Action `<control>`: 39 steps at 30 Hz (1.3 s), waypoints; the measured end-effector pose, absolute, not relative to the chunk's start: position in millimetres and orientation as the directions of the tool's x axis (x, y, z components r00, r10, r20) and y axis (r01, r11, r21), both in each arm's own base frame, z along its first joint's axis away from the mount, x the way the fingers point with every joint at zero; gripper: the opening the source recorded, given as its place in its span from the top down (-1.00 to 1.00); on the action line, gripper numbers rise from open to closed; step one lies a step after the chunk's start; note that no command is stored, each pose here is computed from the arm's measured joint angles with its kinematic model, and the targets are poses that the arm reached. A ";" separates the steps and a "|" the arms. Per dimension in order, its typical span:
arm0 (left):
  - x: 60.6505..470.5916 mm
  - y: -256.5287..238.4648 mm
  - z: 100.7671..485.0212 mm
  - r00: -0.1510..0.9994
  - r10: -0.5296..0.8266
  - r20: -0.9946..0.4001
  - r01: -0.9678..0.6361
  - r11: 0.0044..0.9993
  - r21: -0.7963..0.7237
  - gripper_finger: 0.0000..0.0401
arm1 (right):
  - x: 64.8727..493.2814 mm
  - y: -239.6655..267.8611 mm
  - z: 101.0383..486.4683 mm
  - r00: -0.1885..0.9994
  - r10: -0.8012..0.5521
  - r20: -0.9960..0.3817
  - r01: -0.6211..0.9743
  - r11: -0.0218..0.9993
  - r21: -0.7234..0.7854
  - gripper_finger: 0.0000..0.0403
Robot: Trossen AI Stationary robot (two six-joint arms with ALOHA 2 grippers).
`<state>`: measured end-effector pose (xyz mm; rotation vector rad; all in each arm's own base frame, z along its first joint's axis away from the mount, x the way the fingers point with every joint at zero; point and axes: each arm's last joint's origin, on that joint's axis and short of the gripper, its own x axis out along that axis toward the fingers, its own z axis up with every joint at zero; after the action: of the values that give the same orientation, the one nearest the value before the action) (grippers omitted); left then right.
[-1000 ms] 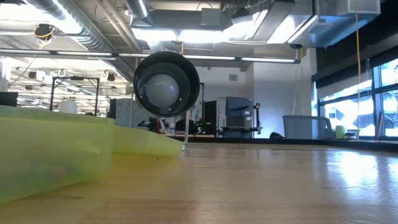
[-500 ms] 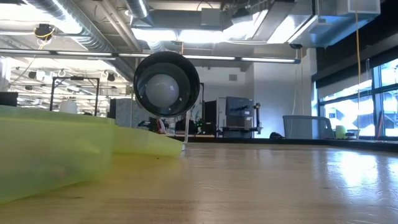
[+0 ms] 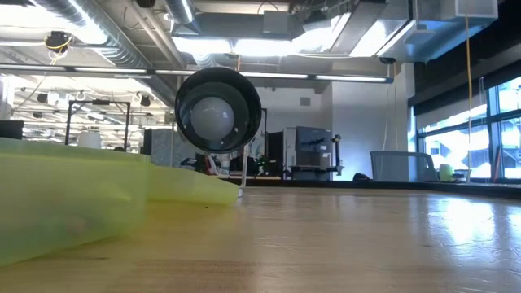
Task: Pick & place school supplies into a supply box
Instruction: Put the transparent black pen into the supply box
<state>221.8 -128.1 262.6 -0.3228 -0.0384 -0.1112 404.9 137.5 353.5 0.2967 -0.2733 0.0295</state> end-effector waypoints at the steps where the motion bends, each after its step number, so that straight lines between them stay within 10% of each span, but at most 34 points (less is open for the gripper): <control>1: 222.2 -127.3 262.7 0.993 -0.101 0.056 0.113 0.942 -0.315 0.41 | 404.9 137.5 353.3 0.963 -0.011 0.269 -0.068 0.957 0.283 0.78; 26: 219.5 -125.9 277.4 0.974 -0.136 0.182 0.179 0.952 -0.248 0.84 | 417.9 143.6 329.6 0.974 0.056 0.220 -0.112 0.961 0.251 0.76; 39: 212.0 -127.6 268.7 0.972 -0.232 0.030 0.232 0.944 -0.235 0.87 | 413.0 145.2 322.4 0.987 0.155 0.038 -0.160 0.958 0.238 0.27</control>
<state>212.0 -127.6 268.7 -0.2401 -0.0017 -0.2362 413.0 145.2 322.4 0.2434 -0.0187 0.1595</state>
